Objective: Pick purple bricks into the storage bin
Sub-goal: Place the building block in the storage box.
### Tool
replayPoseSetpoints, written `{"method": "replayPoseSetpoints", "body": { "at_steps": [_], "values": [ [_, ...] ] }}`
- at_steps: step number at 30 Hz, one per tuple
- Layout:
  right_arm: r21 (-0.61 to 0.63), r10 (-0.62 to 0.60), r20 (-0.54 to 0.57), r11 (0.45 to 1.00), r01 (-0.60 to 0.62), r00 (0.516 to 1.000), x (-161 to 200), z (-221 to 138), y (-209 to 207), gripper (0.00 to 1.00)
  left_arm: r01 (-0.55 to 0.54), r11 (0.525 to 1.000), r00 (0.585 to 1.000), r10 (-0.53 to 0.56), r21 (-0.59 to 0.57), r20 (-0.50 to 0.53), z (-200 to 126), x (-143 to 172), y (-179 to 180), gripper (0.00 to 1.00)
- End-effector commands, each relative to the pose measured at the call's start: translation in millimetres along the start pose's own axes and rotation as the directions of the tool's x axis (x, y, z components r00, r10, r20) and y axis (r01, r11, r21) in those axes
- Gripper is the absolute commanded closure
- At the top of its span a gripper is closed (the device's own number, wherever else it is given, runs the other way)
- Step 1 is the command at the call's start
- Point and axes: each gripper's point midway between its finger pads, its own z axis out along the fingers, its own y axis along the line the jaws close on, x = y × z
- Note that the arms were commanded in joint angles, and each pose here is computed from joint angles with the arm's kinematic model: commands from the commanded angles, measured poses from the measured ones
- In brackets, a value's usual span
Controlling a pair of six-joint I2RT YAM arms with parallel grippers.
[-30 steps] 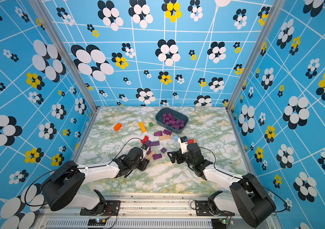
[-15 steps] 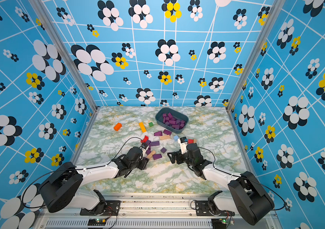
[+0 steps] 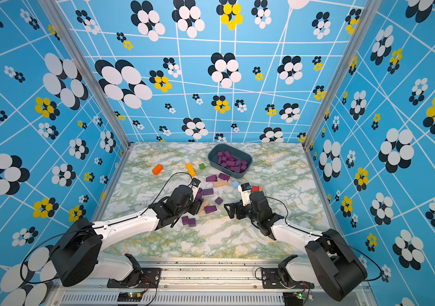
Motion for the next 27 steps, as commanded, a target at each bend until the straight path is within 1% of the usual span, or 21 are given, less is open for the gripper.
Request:
{"method": "replayPoseSetpoints", "body": {
  "at_steps": [1,10,17,21,27],
  "values": [
    [0.01,0.013,0.021,1.0,-0.014,1.0,-9.1,-1.4,0.3,0.01,-0.013,1.0,1.0,0.013,-0.002,0.028,6.2,-24.8,-3.7,0.51],
    [0.026,0.016,0.011,1.0,-0.016,1.0,-7.2,-0.1,-2.8,0.01,-0.039,0.999,0.995,0.037,0.017,0.089,39.9,-77.5,-16.5,0.51],
    [0.034,0.023,-0.01,0.999,-0.023,1.0,-3.7,4.2,-5.1,0.01,-0.039,0.999,0.988,0.033,0.037,0.154,77.2,-121.6,-21.8,0.51],
    [0.039,0.036,-0.035,0.999,-0.034,0.999,0.9,9.6,-7.2,0.01,-0.043,0.998,0.977,0.032,0.043,0.213,92.9,-152.6,-21.4,0.52],
    [0.03,0.045,-0.052,0.999,-0.044,0.998,4.4,13.9,-6.9,0.01,-0.018,0.999,0.961,0.005,0.045,0.275,119.9,-182.0,-12.3,0.51]
  ]
}}
